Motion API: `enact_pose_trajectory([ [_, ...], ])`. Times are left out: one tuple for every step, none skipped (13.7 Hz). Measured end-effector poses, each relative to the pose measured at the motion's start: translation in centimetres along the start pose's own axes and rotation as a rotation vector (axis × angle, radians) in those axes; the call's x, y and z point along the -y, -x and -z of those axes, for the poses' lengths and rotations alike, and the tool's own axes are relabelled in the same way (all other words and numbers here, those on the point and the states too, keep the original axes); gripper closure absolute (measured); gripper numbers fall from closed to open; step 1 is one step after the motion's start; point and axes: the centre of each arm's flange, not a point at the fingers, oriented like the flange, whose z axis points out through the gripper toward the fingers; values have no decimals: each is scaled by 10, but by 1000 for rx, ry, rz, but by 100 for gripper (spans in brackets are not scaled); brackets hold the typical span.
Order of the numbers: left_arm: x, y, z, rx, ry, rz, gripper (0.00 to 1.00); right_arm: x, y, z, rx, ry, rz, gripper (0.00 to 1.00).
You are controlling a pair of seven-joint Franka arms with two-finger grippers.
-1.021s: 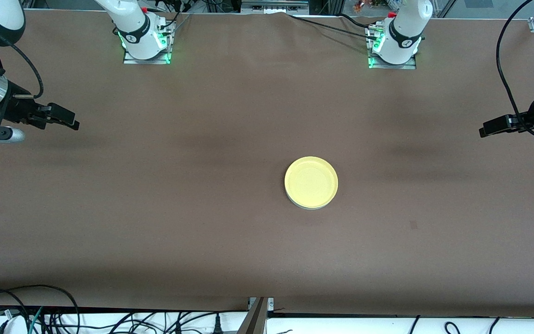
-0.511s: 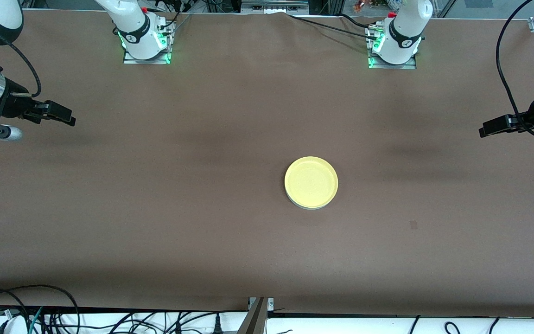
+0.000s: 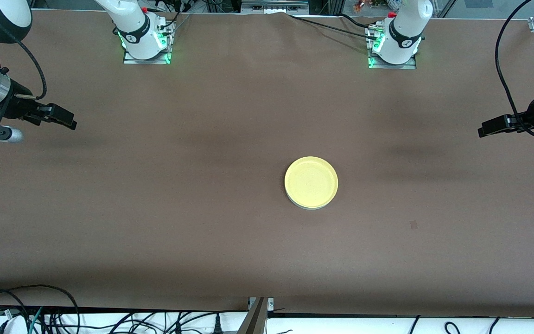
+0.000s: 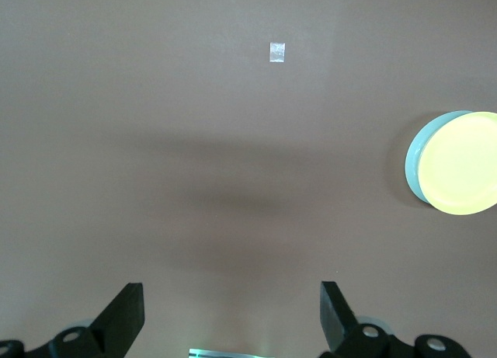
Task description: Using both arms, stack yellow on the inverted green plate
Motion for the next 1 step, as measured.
enact_pose_trajectory([
  [0,0,0,0,0,0,0,0,-1,1,-5,-1,0,0],
])
